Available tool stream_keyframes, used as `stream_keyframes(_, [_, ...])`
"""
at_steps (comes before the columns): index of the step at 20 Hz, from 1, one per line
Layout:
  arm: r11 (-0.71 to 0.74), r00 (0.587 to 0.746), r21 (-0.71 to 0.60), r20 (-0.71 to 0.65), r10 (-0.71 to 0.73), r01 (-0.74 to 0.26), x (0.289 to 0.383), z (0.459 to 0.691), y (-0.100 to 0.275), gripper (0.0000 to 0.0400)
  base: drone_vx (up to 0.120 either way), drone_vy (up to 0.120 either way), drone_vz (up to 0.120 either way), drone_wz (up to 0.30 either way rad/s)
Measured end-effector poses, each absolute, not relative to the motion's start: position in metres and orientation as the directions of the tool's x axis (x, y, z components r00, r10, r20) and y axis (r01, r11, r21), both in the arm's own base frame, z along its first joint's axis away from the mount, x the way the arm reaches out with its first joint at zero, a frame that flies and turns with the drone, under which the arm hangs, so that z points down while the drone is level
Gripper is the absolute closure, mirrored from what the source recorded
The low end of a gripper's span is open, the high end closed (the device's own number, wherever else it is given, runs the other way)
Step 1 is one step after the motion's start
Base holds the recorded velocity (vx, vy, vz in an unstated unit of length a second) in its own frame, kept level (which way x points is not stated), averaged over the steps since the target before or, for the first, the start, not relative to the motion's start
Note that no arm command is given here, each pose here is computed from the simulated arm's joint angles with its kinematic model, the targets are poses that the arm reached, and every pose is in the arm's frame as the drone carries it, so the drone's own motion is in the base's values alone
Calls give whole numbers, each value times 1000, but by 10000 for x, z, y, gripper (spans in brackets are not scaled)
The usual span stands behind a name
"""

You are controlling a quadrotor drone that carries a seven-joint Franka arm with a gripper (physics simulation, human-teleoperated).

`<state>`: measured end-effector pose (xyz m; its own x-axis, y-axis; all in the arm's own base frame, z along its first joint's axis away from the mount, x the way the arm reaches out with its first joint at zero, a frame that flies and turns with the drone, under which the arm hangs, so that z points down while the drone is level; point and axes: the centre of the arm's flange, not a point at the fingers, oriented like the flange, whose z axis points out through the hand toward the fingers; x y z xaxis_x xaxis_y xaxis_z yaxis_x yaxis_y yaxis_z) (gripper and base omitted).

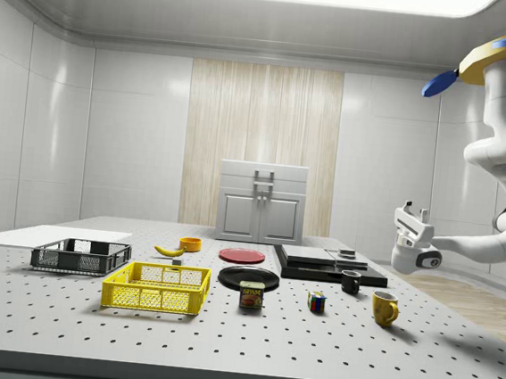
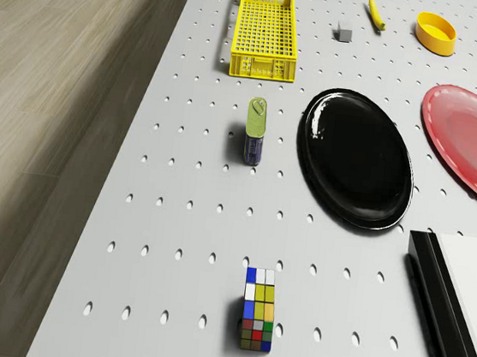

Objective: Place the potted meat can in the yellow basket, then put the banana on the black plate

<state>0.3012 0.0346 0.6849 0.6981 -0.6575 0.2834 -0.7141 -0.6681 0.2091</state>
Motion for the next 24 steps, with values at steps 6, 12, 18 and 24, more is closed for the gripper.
stream_keyframes(6, [-438, 687, 531, 598, -412, -725, 3019, 6510, 792, 0, 120, 0, 0, 0])
stream_keyframes(12, [221, 684, 647, 686, 249, -729, 3049, 5580, 928, 0, 120, 0, -20, 0])
stream_keyframes(18, [623, 698, 313, 333, 634, -717, 3068, 5030, 446, 0, 120, 0, -120, 0])
stream_keyframes(24, [696, 705, 110, 121, 699, -709, 3069, 4927, 157, 0, 120, 0, -120, 0])
